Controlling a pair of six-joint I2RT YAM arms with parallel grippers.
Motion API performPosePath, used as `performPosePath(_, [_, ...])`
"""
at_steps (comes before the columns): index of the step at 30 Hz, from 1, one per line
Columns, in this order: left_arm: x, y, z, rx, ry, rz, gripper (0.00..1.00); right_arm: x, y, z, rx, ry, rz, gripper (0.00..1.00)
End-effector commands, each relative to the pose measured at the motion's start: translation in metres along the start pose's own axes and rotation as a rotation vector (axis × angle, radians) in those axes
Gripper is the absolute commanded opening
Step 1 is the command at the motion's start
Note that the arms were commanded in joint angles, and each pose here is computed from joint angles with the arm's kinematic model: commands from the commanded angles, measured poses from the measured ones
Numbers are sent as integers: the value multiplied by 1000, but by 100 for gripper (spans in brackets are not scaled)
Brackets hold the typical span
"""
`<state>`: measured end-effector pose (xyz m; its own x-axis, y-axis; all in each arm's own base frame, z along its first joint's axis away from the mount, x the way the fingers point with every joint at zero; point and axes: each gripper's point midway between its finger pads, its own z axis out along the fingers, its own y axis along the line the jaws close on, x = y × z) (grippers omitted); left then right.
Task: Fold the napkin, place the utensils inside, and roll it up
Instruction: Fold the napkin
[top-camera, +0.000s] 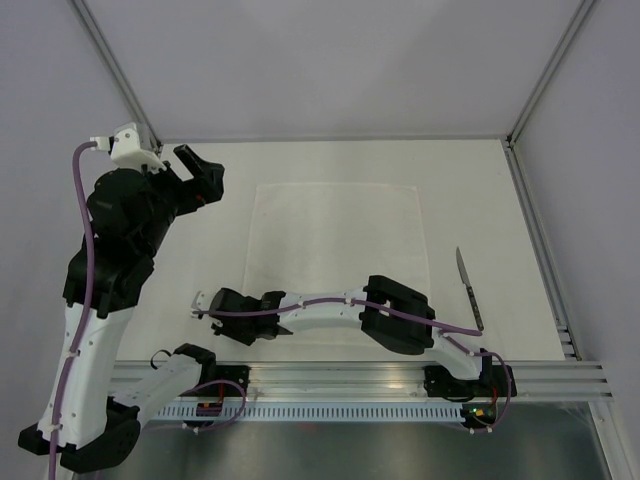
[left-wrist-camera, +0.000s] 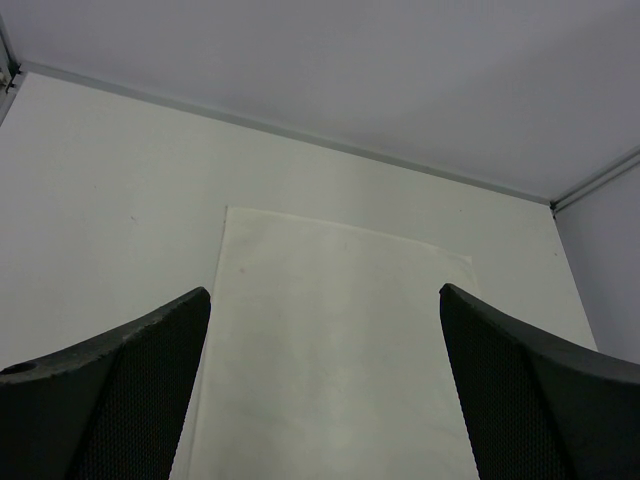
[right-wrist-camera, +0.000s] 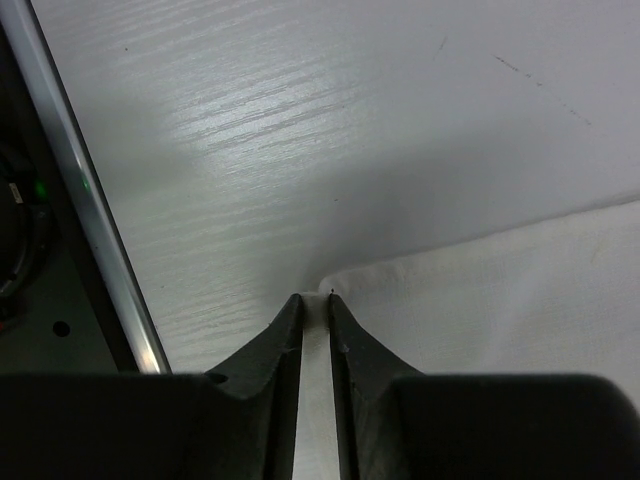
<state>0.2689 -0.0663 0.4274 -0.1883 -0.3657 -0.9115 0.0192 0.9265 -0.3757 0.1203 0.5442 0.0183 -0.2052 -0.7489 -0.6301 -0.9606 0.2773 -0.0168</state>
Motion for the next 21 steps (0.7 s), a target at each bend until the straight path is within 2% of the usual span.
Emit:
performPosePath(1, [-10,1,-7,-2,-41,-27,100,2,-3,-3,30,29,-10,20])
performPosePath(8, [-16,-2,-11,7,-57,-32,100,-38,-3,-34,18,-56,-10,8])
performPosePath(21, [-20,-5,-7,11,-58,-35,100,-70,-12,-68,31,-119,21,0])
